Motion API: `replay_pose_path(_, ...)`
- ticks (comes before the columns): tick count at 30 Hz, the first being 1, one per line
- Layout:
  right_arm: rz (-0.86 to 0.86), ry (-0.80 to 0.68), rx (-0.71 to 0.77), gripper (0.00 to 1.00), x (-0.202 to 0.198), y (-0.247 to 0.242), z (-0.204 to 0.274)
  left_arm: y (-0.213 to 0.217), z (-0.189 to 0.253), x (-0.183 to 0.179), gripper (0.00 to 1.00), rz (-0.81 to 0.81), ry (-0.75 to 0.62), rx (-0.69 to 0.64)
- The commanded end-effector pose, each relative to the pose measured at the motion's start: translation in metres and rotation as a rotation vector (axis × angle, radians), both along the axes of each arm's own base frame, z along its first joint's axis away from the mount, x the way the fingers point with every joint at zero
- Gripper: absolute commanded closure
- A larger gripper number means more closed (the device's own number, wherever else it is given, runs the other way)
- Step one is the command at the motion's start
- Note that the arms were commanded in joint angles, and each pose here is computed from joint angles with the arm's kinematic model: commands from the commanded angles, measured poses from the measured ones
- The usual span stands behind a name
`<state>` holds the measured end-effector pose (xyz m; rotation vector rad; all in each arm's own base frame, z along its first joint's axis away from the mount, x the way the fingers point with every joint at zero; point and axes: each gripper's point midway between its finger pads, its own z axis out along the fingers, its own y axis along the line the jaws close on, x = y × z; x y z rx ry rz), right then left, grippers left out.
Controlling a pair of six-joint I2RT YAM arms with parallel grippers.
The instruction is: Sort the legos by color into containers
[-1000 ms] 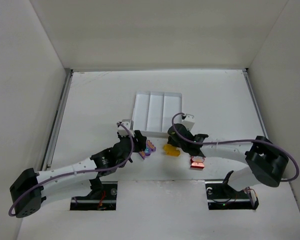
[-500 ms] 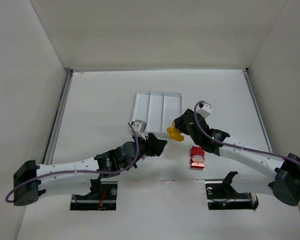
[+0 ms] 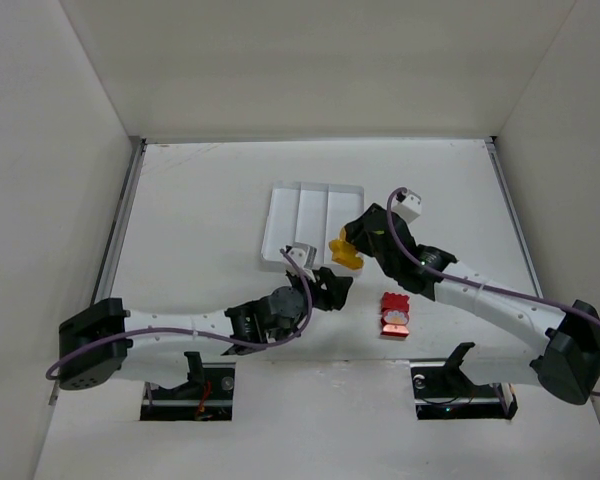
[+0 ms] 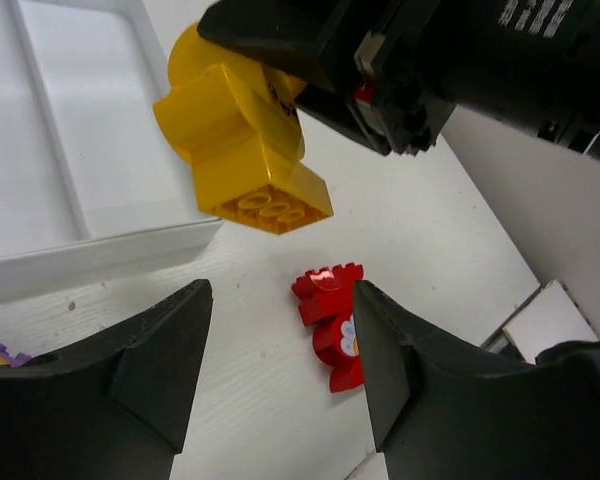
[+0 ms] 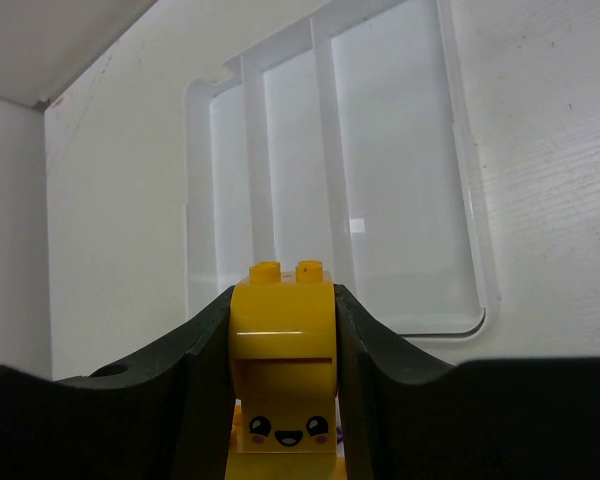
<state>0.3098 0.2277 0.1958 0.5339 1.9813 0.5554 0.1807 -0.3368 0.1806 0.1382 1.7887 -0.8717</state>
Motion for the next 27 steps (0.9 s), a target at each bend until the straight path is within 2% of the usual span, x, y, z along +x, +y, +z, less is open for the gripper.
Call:
replay_pose_path(1,-0.007,-0.040,0.038,0.72,0.004,0.001,0.022,-0.006,0.051,0.014,0.44,0.046,-0.071,-0.158)
replay_pose_path(5,-0.003,-0.027,0.049,0.72,0.003,0.002,0.018,-0.006,0.057,0.016,0.44,0.052,-0.099,-0.224)
replay_pose_path(13,0.034,-0.029,0.123,0.73,-0.002,0.012,0.030,-0.003,0.058,0.029,0.44,0.114,-0.121,-0.265)
replay_pose_path(21,0.003,-0.050,0.164,0.73,-0.001,-0.002,0.037,-0.004,0.048,0.028,0.48,0.128,-0.117,-0.231)
replay_pose_path(27,-0.006,-0.047,0.165,0.73,-0.001,-0.007,0.035,0.002,0.046,0.030,0.46,0.140,-0.111,-0.238)
